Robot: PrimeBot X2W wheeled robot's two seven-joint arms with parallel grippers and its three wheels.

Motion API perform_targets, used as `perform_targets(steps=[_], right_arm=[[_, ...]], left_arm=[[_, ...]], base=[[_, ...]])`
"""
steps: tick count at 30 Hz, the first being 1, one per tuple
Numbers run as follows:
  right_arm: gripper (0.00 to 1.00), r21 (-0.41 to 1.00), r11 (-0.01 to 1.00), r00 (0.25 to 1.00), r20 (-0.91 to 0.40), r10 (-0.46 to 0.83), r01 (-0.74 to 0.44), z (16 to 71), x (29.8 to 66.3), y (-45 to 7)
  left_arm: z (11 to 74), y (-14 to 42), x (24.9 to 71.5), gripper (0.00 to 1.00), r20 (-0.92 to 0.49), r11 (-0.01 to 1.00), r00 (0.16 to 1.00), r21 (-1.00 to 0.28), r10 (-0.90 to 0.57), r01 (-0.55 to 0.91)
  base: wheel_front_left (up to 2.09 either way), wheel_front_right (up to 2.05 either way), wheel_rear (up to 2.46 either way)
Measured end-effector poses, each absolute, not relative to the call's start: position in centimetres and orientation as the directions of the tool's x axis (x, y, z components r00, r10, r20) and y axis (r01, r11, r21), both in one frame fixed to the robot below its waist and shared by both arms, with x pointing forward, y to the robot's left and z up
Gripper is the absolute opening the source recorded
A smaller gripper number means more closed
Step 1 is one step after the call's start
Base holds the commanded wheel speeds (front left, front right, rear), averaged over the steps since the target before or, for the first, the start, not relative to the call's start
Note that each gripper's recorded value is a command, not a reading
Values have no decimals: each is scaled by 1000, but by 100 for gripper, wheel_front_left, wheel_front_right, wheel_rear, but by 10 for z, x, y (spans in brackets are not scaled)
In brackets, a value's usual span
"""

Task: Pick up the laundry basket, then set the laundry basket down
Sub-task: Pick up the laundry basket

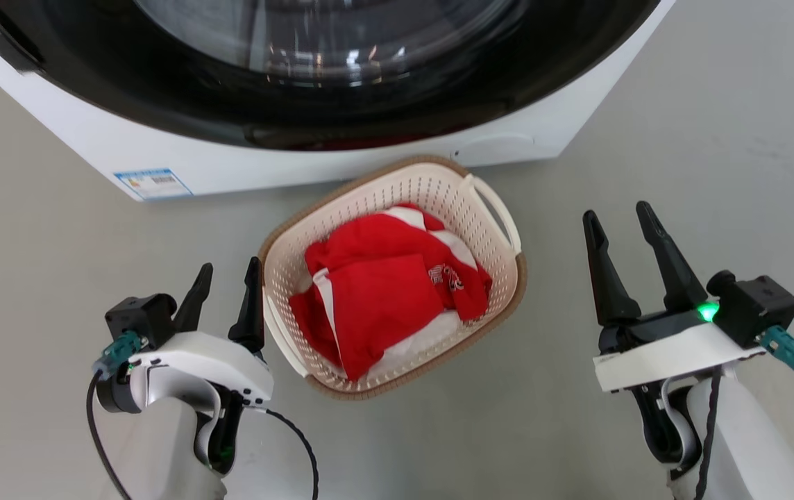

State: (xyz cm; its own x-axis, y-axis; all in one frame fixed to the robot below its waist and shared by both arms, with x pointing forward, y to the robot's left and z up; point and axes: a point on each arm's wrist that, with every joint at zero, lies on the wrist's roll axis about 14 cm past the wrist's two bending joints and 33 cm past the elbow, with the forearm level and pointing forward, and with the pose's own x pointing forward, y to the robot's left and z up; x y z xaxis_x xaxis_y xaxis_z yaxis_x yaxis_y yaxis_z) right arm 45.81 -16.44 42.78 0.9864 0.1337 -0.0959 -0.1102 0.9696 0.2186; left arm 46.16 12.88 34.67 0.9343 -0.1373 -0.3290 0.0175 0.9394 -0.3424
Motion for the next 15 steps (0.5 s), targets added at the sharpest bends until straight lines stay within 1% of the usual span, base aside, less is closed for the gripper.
perform_targets(steps=[8,12,15], right_arm=[[100,221,969,981,-130,144,-113,403,477,-162],[100,220,970,978,-152,143,-108,391,482,-163],[100,216,971,975,-174,136,-97,382,481,-166]], left_arm=[[273,129,456,100,-531,928,838,-361,-123,-92],[244,129,453,100,-610,917,784,-367,-110,-156],[225,124,447,100,-663,916,739,-361,-120,-176]], base=[[0,0,0],[0,0,0],[0,0,0]])
